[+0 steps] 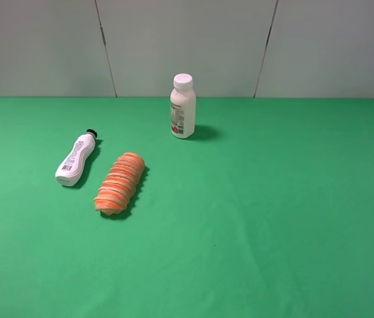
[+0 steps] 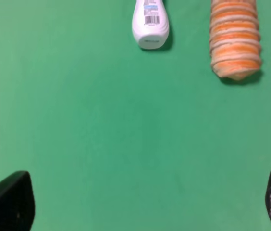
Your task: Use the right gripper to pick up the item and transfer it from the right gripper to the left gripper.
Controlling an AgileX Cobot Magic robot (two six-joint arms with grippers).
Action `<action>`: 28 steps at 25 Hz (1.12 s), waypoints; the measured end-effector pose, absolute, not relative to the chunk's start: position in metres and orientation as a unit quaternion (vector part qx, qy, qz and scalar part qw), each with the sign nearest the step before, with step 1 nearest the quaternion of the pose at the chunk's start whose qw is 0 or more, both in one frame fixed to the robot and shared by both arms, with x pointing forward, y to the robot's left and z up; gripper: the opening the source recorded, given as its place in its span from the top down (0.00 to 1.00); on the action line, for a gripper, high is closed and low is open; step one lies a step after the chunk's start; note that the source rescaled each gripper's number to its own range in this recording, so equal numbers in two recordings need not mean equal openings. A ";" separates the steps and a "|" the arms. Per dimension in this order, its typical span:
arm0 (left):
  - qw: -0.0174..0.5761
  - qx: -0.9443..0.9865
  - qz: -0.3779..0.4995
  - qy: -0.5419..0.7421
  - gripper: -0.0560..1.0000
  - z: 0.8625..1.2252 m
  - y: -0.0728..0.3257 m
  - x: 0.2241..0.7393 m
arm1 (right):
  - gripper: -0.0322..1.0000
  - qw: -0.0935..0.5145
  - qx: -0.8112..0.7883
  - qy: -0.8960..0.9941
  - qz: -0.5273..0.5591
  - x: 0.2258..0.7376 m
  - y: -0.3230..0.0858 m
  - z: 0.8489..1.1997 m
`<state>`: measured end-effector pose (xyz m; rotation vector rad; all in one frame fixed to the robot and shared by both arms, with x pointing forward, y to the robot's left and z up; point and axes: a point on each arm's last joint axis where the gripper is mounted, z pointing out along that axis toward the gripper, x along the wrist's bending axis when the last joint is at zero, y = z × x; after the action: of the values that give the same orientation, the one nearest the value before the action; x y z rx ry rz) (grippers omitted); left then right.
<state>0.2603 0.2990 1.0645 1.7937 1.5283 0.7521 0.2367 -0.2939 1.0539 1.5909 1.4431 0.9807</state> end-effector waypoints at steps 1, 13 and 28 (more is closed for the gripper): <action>0.331 0.683 0.290 0.582 0.00 1.062 0.299 0.258 | 0.00 0.381 0.623 0.565 0.384 0.237 -0.294 1.054; 0.395 0.651 0.336 0.555 0.00 1.050 0.302 0.233 | 0.00 0.381 0.623 0.565 0.384 0.237 -0.294 1.054; 0.400 0.649 0.336 0.553 0.00 1.051 0.302 0.233 | 0.00 0.381 0.623 0.565 0.384 0.237 -0.294 1.054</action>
<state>0.2333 0.3016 1.0511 1.6423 1.3991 0.8489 0.2367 -0.2939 1.0540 1.5900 1.4422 0.9814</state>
